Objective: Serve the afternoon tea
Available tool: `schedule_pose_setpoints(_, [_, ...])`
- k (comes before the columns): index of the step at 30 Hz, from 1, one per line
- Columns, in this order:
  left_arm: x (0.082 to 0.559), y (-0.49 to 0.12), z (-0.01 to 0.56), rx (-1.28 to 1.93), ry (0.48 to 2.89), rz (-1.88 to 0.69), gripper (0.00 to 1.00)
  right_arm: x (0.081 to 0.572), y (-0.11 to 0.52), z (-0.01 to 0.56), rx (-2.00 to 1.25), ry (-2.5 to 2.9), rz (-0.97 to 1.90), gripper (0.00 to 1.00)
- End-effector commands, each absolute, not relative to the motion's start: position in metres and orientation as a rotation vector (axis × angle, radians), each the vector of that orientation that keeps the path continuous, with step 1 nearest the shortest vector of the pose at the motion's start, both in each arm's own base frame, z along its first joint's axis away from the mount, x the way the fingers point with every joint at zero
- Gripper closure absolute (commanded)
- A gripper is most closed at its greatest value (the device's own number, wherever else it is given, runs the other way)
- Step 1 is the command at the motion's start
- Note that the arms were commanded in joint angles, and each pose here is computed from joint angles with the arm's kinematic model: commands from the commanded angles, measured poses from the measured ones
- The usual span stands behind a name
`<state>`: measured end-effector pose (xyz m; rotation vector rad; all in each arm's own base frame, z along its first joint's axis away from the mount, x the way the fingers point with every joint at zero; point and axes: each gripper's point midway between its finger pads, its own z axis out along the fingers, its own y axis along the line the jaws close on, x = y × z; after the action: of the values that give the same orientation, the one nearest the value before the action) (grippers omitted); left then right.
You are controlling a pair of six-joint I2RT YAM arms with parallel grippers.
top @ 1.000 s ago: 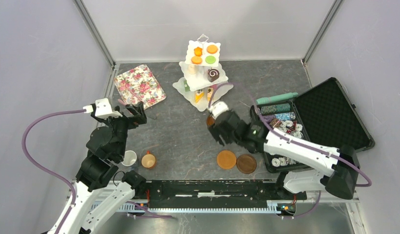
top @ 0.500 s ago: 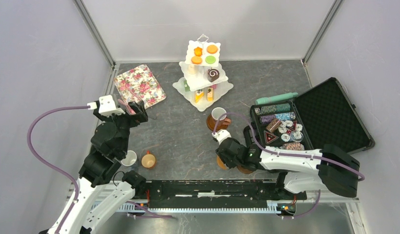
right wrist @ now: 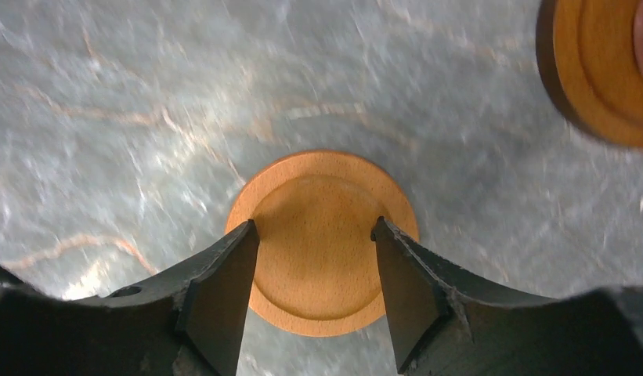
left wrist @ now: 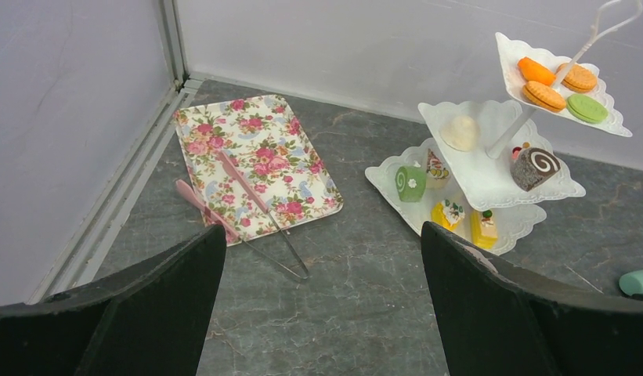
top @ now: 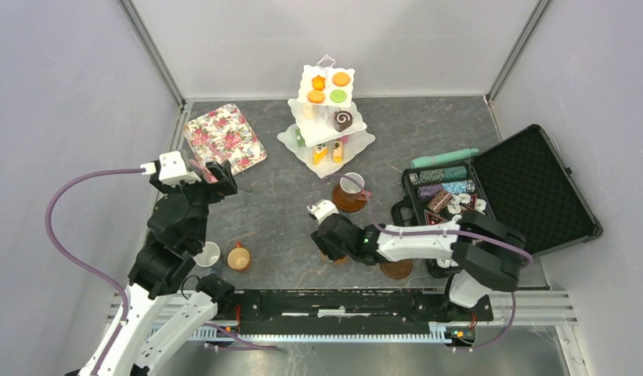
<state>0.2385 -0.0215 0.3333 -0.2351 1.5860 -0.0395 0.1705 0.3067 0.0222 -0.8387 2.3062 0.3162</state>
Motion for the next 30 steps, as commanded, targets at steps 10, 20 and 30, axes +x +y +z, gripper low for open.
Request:
schedule_pose_setpoints(10, [0.233,-0.02,0.346,-0.258,1.531,-0.084,0.0,0.257,0.358,0.014,-0.857,2.269,0.189,0.35])
schedule_pose_setpoints(20, [0.229,-0.017,0.35,-0.267,1.513,-0.089,0.0,0.307,0.373,0.023,-0.84,2.263,0.161,0.34])
schedule_pose_setpoints(30, [0.228,-0.016,0.351,-0.269,1.508,-0.095,0.0,0.348,0.358,0.03,-0.801,2.244,0.02,0.34])
